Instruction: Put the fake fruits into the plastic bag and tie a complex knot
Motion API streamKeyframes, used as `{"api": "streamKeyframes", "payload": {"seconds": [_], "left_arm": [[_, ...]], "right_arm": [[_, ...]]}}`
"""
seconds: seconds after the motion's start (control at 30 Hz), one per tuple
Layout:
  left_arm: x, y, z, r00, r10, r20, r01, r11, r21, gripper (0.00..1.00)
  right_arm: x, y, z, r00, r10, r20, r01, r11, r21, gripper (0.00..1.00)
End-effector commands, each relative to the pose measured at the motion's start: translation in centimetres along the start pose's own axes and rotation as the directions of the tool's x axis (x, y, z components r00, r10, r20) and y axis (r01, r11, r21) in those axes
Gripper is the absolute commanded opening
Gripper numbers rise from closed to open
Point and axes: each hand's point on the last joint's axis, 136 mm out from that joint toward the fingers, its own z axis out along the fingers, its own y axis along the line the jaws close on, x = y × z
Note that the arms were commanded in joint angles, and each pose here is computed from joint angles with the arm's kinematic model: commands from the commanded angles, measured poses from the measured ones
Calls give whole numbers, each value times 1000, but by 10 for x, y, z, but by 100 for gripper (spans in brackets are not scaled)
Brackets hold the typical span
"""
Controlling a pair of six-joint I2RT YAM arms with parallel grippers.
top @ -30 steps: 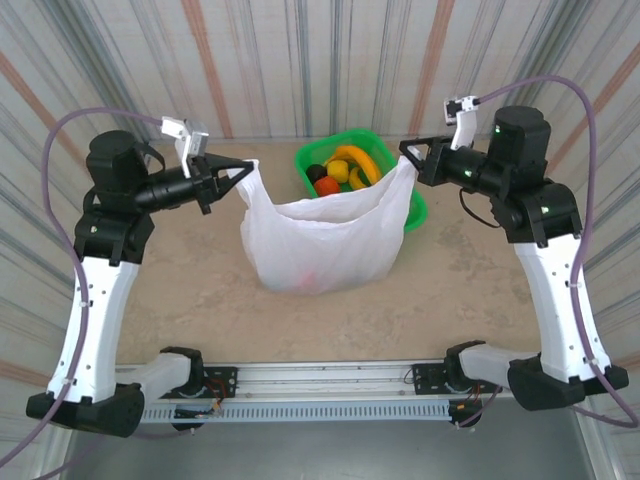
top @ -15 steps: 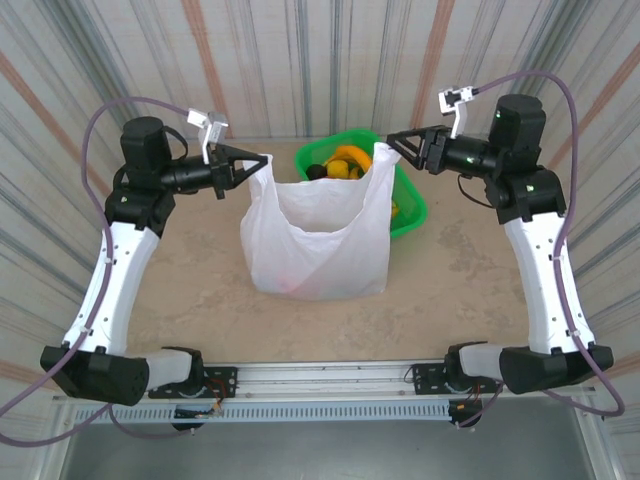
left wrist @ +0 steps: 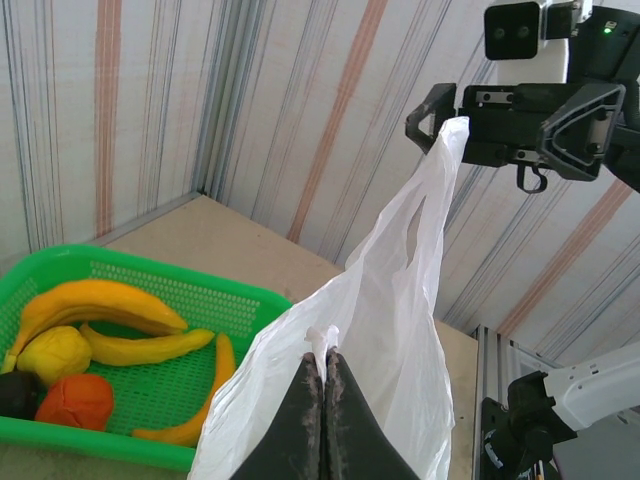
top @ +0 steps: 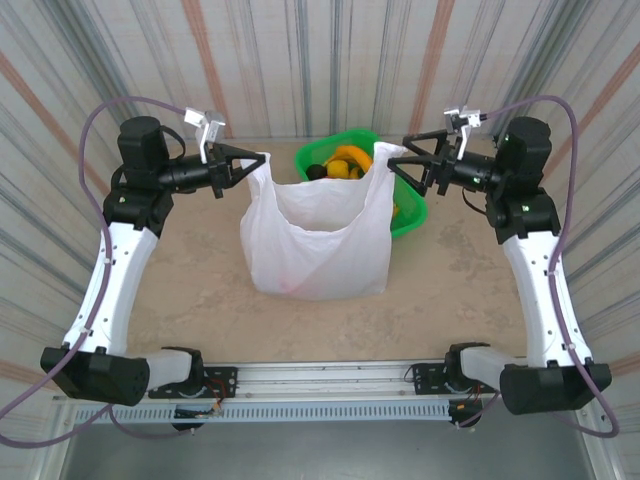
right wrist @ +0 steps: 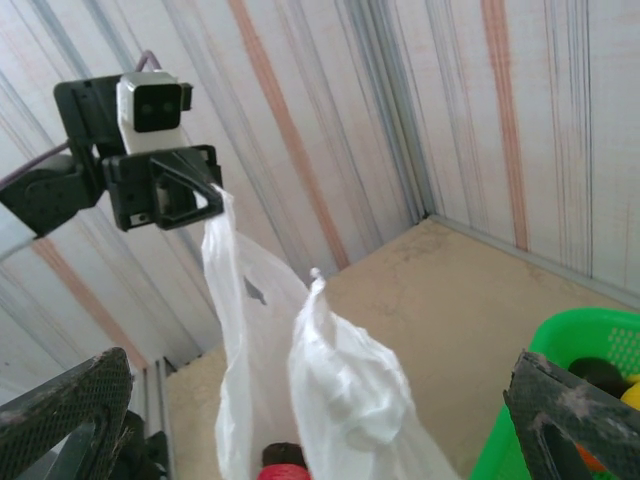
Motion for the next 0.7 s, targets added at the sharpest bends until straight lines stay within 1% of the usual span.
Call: {"api": "streamKeyframes", "payload": {"seconds": [0.0,0.07,0.13,0.23,0.3,0.4,0.53,0.63,0.67], "left_arm": [[-8,-10,-5,998,57,22,-58,998,19,0],[-8,-10,-6,998,58,23,-58,998,19,0],[-10,-8,-7,998,60,28,-60,998,16,0],[-15,-8,-10,997,64,40,-65,998,21,0],[-20,-9,-13,996,73,49,-74,997,32,0],[-27,-18,-18,994,94,57,-98,992,74,0],[-23,-39,-23,988,144,51,-151,971,183,0],[-14,-47,-26,986,163,41,-168,959,228,0],[-12,-49,-26,986,164,39,-168,958,234,0]], "right_arm": [[-5,-2,12,995,-104,11,105,993,-51,99],[-5,4,19,992,-128,6,128,987,-100,86],[-9,7,23,989,-147,11,147,982,-120,58],[-23,7,22,986,-164,25,166,980,-109,19],[-34,9,19,986,-165,33,168,979,-116,1],[-50,8,13,989,-144,45,148,983,-111,0],[-50,-6,10,995,-94,33,96,993,-74,0],[-43,-11,9,998,-58,11,59,996,-61,11],[-40,-11,8,999,-53,4,53,997,-54,18]]}}
